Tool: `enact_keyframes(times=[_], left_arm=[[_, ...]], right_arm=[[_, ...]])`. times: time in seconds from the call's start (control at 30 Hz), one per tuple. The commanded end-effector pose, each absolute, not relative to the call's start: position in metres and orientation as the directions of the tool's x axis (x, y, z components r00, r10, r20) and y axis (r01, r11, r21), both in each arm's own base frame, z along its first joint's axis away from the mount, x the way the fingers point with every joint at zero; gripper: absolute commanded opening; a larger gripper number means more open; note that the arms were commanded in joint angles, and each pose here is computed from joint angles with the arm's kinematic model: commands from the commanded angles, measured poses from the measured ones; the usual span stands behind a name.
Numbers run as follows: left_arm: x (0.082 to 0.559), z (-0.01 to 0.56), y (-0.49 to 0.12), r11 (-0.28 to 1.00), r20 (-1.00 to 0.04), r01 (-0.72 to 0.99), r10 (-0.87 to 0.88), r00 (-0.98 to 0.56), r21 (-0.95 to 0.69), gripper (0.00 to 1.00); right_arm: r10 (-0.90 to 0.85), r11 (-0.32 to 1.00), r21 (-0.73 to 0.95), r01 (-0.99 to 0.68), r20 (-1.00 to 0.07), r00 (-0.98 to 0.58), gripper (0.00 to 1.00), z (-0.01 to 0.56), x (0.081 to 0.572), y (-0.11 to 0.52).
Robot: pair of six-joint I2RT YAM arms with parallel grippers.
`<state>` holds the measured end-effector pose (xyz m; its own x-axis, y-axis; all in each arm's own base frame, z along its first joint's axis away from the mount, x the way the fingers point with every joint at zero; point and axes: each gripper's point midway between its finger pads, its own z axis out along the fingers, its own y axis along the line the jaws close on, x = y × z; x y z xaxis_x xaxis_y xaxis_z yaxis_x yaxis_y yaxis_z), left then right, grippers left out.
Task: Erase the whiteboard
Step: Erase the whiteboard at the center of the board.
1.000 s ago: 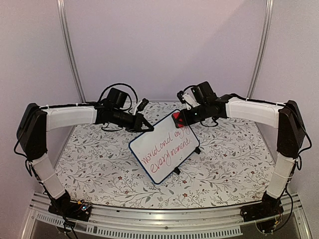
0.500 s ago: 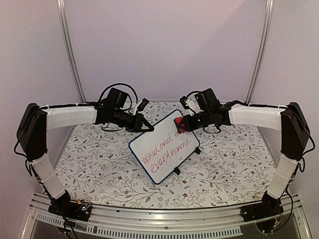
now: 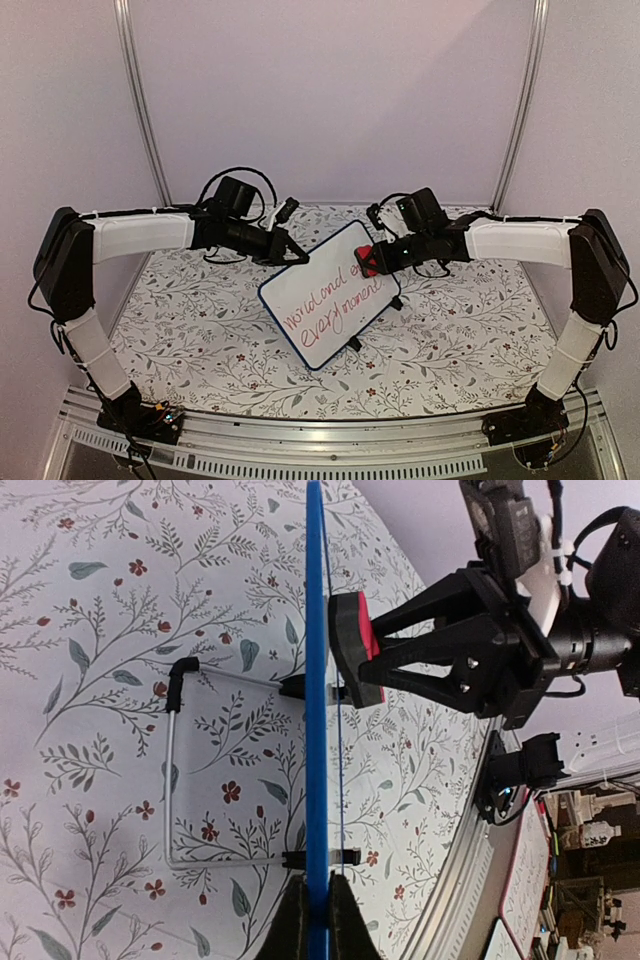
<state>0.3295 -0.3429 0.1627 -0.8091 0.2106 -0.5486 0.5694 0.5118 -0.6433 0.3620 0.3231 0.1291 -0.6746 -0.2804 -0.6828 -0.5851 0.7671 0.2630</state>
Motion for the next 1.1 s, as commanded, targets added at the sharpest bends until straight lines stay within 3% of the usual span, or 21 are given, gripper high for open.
enact_keyframes(times=[0.0, 0.53, 1.07], left_arm=[[0.313, 0.181, -0.354, 0.425, -0.592, 0.642, 0.262, -0.762, -0.638, 0.0], [0.312, 0.182, -0.355, 0.424, -0.595, 0.644, 0.262, -0.76, -0.637, 0.0], [0.314, 0.18, -0.354, 0.433, -0.59, 0.638, 0.259, -0.765, -0.637, 0.0]], right_arm=[[-0.292, 0.785, 0.267, -0.558, -0.636, -0.714, 0.07, 0.115, 0.355, 0.315], [-0.273, 0.772, 0.232, -0.592, -0.721, -0.637, 0.08, 0.16, 0.404, 0.349], [-0.341, 0.712, 0.307, -0.631, -0.635, -0.693, 0.07, 0.126, 0.335, 0.358]])
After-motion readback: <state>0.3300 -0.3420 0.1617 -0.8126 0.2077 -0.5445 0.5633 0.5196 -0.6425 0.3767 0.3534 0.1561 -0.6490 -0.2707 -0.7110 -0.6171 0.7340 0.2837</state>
